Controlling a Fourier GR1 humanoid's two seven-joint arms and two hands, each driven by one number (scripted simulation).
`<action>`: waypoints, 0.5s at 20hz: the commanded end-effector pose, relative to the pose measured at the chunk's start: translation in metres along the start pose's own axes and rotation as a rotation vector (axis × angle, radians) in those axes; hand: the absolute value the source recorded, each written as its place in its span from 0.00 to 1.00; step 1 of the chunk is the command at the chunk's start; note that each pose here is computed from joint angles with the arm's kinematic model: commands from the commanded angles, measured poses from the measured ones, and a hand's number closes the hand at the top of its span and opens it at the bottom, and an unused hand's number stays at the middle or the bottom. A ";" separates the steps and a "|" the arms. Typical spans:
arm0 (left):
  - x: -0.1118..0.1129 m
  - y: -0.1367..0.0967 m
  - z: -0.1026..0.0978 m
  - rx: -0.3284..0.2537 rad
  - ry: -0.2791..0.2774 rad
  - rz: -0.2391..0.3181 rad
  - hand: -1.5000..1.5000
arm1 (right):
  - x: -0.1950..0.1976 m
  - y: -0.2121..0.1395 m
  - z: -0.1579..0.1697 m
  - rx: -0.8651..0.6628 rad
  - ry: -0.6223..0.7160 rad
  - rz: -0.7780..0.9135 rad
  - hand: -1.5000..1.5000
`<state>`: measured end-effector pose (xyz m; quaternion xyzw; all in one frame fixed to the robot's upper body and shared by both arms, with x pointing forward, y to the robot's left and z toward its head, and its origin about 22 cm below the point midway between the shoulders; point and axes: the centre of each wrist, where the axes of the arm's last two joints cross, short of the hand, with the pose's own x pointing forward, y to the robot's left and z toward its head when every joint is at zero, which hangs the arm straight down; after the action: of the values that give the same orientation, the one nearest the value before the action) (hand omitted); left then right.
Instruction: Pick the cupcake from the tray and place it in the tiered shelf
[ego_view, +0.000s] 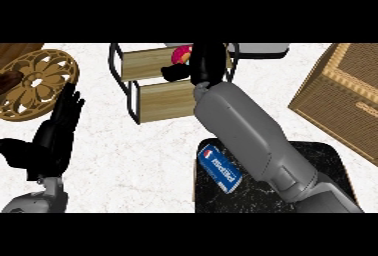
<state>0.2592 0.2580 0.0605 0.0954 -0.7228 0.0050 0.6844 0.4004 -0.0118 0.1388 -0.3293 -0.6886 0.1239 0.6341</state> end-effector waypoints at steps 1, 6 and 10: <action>-0.008 0.011 0.000 0.003 0.000 -0.014 0.50 | -0.016 0.008 0.005 -0.005 -0.031 -0.055 0.00; -0.005 0.009 -0.002 0.038 0.019 -0.014 0.50 | 0.027 -0.020 -0.012 -0.046 -0.091 -0.230 0.00; 0.003 0.013 -0.003 0.037 0.022 -0.005 0.50 | 0.022 -0.031 -0.016 -0.124 -0.047 -0.254 0.00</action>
<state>0.2624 0.2654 0.0566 0.1056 -0.7186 0.0148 0.6872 0.4060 -0.0212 0.1636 -0.2753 -0.7425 0.0478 0.6087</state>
